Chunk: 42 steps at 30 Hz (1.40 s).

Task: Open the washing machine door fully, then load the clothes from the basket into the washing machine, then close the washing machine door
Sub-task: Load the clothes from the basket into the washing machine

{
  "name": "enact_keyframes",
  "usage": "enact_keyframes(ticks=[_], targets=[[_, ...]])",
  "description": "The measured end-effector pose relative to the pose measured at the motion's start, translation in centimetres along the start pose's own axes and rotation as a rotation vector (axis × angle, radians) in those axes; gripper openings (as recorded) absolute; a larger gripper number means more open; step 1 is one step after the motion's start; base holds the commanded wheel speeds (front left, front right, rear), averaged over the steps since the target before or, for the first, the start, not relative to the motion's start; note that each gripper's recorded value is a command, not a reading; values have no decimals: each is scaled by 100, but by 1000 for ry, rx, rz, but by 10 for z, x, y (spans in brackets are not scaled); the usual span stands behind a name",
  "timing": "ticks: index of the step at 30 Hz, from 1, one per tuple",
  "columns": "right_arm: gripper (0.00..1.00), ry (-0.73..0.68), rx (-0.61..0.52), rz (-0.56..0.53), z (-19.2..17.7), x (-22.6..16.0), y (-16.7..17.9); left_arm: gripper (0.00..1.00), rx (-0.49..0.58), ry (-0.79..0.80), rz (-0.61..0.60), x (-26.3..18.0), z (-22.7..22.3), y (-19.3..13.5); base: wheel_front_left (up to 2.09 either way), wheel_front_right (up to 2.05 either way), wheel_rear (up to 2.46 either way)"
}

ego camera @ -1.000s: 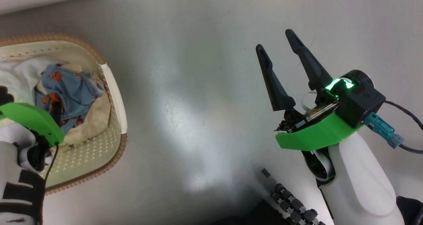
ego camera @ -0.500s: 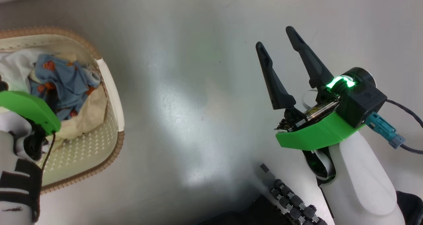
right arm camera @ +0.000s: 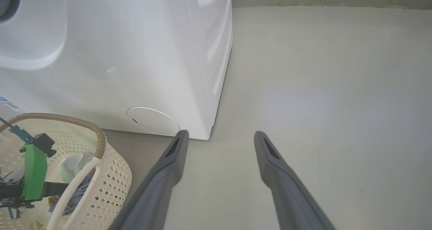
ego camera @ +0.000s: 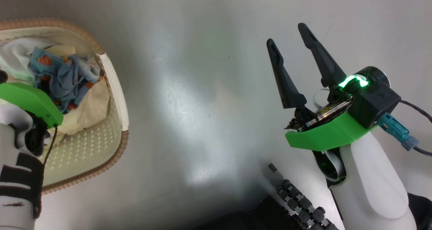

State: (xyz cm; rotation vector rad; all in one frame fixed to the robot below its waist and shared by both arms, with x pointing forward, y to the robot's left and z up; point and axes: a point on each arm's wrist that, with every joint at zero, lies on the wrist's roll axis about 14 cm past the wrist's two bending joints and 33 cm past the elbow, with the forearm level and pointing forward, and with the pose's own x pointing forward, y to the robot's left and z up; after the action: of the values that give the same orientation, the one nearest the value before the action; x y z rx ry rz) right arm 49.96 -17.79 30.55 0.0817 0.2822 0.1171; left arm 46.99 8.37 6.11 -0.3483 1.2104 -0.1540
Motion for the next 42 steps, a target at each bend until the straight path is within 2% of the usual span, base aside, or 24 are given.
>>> enact_keyframes(ticks=[6,15,29,42], targets=[[100,-13,-4,10,2,6,2,0,-4,-28,1,-1,3,1,0,0,0],[100,-48,-18,25,16,9,8,0,-8,-158,-25,-17,29,-8,0,0,0],[100,-144,-31,37,60,3,12,0,-31,-382,-57,-78,55,-22,0,0,0],[100,-183,-21,33,87,-25,18,0,-40,-538,-76,-143,62,-32,0,0,0]])
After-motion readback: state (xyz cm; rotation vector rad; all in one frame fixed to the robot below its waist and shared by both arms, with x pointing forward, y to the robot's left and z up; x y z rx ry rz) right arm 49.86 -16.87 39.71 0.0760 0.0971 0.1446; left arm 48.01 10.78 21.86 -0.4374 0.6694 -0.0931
